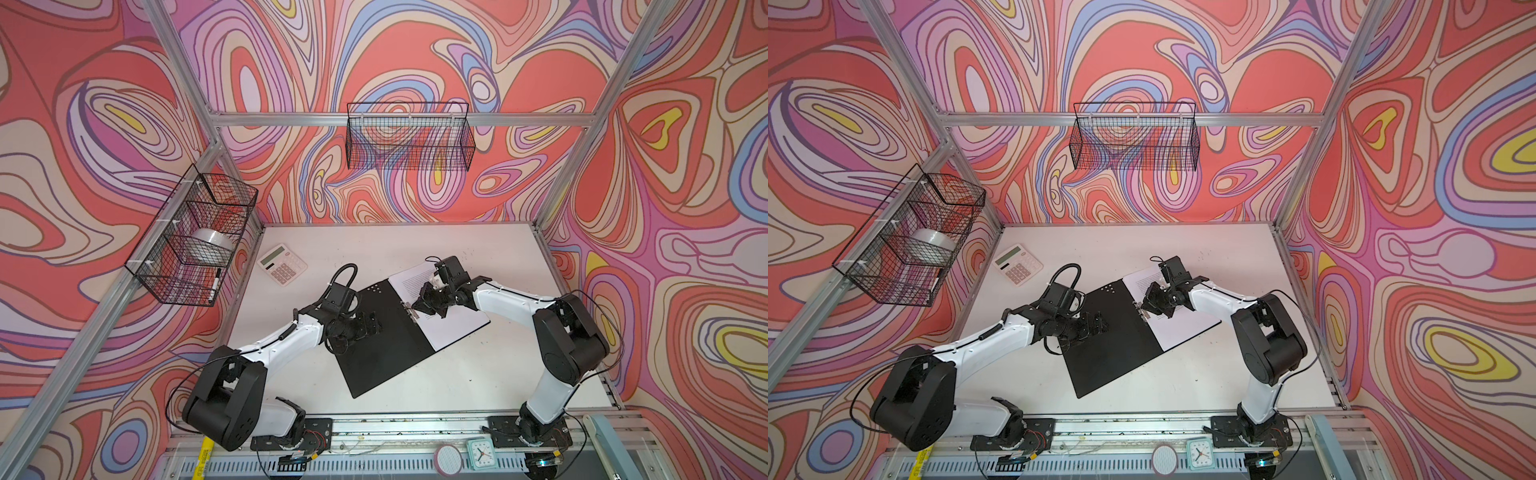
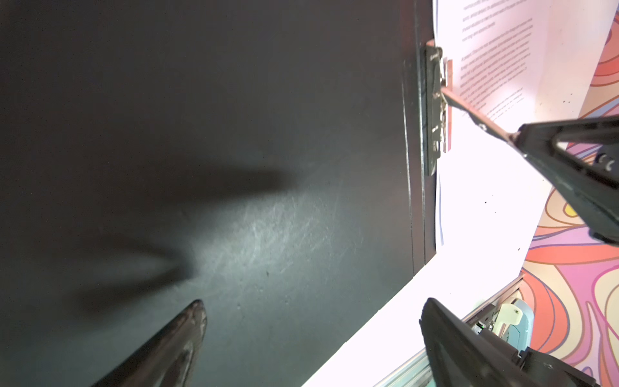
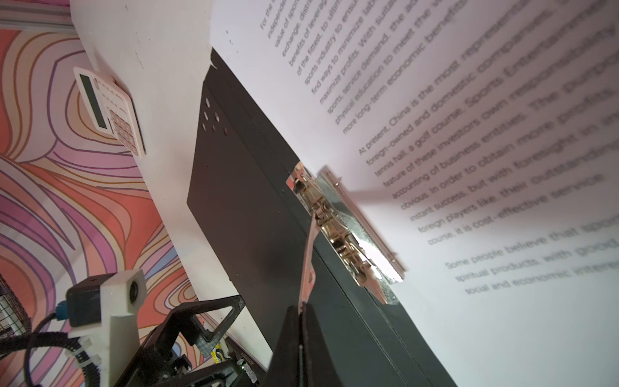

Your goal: Put the files into the folder

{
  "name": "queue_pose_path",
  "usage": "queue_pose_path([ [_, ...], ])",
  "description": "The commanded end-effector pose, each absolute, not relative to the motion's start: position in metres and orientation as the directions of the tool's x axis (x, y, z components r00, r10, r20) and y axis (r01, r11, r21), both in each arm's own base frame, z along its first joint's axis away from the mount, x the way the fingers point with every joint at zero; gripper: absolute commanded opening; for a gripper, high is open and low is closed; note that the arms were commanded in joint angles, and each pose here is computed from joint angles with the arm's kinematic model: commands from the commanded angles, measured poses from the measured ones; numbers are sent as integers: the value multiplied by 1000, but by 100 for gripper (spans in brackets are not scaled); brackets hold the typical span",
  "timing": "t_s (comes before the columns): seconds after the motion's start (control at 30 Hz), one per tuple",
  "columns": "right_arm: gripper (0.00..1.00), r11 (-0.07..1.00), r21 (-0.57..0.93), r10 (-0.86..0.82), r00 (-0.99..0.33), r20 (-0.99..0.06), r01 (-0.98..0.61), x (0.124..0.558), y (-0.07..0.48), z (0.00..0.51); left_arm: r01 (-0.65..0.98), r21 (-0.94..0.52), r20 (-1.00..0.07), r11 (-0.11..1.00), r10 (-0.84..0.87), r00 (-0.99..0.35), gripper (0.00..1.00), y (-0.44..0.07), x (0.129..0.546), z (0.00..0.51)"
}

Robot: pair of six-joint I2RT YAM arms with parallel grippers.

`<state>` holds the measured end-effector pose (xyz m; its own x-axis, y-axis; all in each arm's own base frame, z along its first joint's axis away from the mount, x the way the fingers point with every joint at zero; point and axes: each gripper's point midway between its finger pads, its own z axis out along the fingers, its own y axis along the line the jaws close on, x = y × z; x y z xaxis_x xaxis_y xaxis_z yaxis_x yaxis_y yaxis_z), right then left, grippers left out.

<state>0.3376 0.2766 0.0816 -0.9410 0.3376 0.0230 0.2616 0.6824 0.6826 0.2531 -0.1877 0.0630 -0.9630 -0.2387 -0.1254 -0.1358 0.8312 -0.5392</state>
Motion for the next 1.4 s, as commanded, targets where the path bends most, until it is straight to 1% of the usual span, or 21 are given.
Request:
queue_pose_path([
  [0.0,0,704,681,278,-961,-2,202,339,280,78,-146,-550,-126,823,-254,-959,100,-193,264,63],
  [0.23,0,728,648,287,-958,9,224,326,268,55,-191,-507,-85,840,-269,-959,100,-188,262,39],
  [0.53,0,779,569,303,-952,28,265,302,246,22,-266,-424,-25,866,-305,-952,100,-173,247,8],
  [0.57,0,782,567,308,-951,8,258,302,242,27,-270,-418,-21,867,-307,-952,100,-172,246,6],
  [0.97,0,870,411,316,-948,-37,274,287,207,-4,-290,-349,23,891,-301,-953,100,-161,232,-13],
  [1.17,0,886,372,317,-947,-47,278,284,200,-12,-292,-335,33,896,-299,-954,100,-159,229,-17],
  [1.23,0,896,338,319,-947,-36,289,281,195,-24,-292,-330,35,898,-297,-954,100,-158,228,-18],
  [1.37,0,905,311,323,-945,-57,291,281,189,-27,-290,-325,39,900,-294,-955,100,-158,227,-19],
])
